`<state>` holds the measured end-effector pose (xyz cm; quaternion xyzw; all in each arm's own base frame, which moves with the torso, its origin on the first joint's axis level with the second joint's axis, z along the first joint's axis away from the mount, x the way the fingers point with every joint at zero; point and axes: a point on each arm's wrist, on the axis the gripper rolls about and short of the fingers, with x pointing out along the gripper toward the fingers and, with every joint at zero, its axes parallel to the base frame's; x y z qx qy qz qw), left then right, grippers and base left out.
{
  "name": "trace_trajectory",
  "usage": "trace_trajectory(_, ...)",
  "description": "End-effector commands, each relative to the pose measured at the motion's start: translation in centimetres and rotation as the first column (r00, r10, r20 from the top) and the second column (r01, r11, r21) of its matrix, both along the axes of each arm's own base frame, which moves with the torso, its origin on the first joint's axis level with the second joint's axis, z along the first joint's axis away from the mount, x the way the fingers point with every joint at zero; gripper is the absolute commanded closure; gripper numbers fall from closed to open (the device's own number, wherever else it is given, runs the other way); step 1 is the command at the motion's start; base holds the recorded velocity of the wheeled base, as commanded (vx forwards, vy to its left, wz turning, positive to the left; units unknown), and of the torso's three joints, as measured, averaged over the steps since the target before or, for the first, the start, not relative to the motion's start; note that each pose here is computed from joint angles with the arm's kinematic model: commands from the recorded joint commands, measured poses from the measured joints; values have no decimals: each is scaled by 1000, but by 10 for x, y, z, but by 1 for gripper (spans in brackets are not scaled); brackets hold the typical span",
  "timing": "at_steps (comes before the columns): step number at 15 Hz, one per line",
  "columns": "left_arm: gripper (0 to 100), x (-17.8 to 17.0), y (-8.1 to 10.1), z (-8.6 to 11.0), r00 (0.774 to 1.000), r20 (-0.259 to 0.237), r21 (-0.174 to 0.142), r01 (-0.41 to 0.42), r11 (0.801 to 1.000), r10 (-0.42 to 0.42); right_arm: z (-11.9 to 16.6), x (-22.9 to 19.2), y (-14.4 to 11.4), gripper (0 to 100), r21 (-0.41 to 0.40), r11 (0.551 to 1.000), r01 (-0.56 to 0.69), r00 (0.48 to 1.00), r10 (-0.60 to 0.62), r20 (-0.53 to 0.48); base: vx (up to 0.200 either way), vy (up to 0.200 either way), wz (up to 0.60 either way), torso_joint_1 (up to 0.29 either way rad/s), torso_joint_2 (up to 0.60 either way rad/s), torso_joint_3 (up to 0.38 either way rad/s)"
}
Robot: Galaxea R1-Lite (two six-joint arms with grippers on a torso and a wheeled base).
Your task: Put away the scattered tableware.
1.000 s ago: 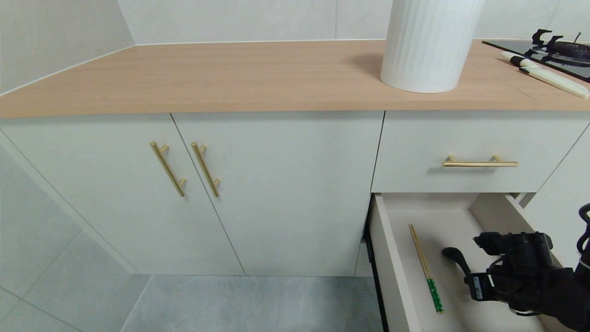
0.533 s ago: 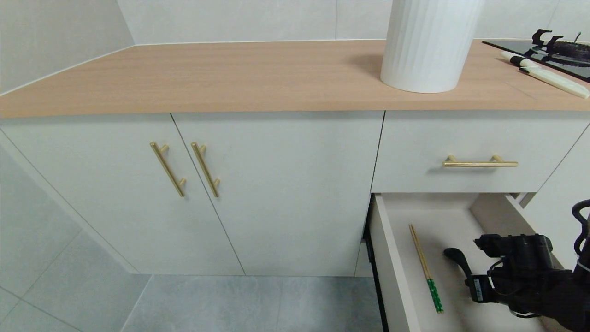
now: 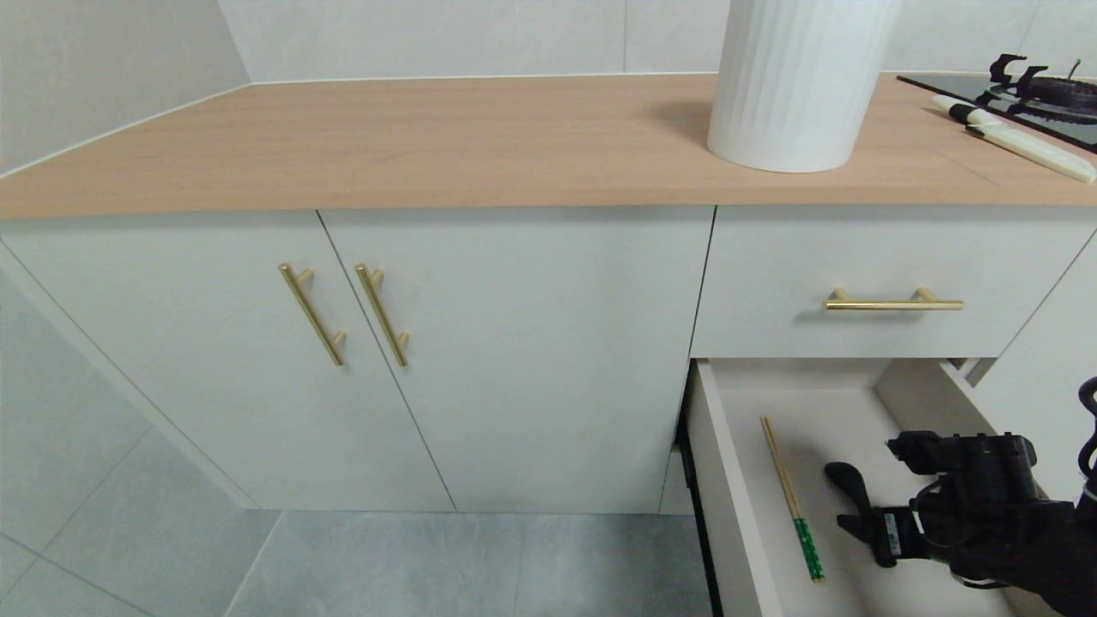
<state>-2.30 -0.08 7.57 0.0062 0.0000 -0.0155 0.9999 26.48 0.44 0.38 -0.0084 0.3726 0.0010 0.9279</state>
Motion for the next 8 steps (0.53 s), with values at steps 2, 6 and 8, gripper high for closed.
trace_trajectory(2, 0, 0, 0, 0, 1000, 0, 0, 0, 1000, 0, 43, -14, 0, 0, 0, 1000, -1, 990, 1, 144, 0, 0, 0, 0, 0, 0)
trace_trajectory(6, 0, 0, 0, 0, 1000, 0, 0, 0, 1000, 0, 101, -51, -1, 0, -1, 1000, -1, 974, 1, 225, 0, 0, 0, 0, 0, 0)
trace_trajectory(8, 0, 0, 0, 0, 1000, -1, 0, 0, 1000, 0, 130, -69, -1, 0, 1, 1000, 0, 972, 0, 237, 0, 0, 0, 0, 0, 0)
